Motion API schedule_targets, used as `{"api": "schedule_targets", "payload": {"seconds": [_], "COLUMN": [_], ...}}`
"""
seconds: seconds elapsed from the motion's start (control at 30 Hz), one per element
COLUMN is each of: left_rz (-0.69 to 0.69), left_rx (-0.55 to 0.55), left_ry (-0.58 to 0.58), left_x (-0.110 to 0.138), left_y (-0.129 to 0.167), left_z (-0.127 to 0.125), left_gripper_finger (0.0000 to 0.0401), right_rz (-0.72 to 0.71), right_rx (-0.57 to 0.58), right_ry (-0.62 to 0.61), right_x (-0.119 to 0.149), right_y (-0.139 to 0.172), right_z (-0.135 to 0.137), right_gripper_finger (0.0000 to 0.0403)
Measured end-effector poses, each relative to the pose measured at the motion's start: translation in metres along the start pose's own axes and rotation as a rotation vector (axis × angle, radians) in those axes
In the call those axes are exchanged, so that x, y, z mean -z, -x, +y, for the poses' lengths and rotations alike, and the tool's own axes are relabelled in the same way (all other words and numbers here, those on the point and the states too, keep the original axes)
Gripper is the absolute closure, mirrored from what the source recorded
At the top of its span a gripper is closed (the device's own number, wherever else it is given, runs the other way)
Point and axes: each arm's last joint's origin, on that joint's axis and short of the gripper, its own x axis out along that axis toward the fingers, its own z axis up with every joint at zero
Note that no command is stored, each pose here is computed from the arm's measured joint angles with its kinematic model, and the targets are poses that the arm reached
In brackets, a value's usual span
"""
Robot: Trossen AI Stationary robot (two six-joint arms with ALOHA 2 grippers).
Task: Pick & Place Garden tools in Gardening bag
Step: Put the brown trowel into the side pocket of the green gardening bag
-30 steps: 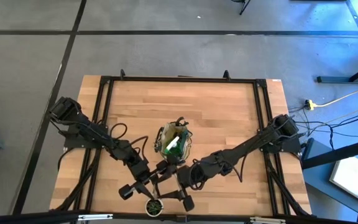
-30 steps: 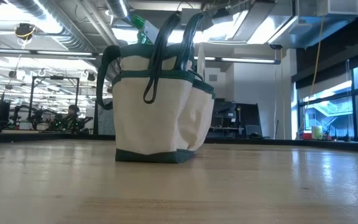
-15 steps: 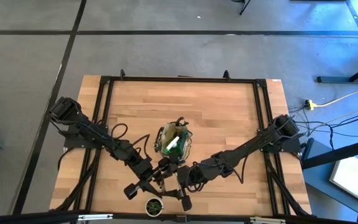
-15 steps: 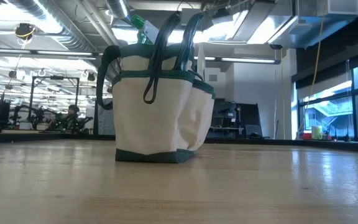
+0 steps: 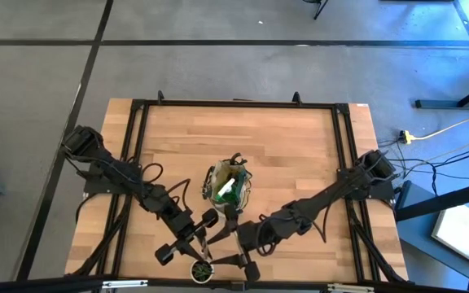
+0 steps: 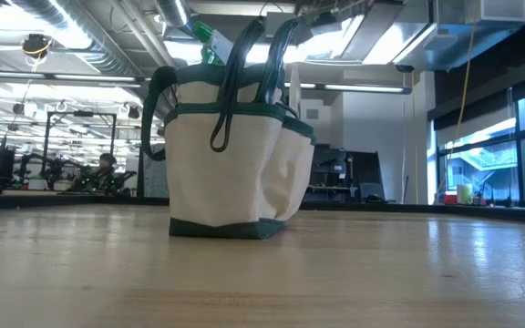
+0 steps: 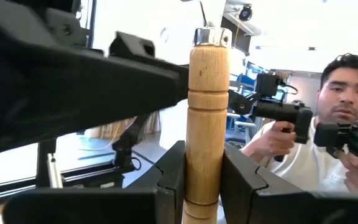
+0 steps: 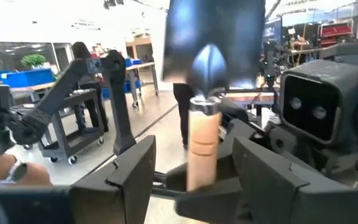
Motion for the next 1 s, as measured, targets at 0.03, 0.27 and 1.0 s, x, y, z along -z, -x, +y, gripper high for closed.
{"api": "schedule_targets", "payload": {"seconds": [0.03,0.27,1.0], "left_rz": [0.002,0.003,0.018], "left_rx": [-0.005,-0.014,-0.064], "left_ry": [-0.002,-0.012,-0.018], "left_x": [0.0002,0.0003,0.0014], "left_y": [0.0,0.0002,0.0012], "left_z": [0.0003,0.0015,0.0068], "left_gripper_finger": [0.034,0.034,0.034], "right_rz": [-0.009,0.001,0.033], "right_rx": [-0.003,0.002,0.019], "right_ry": [-0.002,-0.008,-0.019], "right_x": [-0.0008,0.0,0.0032], "right_y": [0.0001,-0.0002,-0.0012], "right_z": [0.0009,-0.0009,-0.0064], "right_gripper_finger": [0.0188,0.0188,0.0225]}}
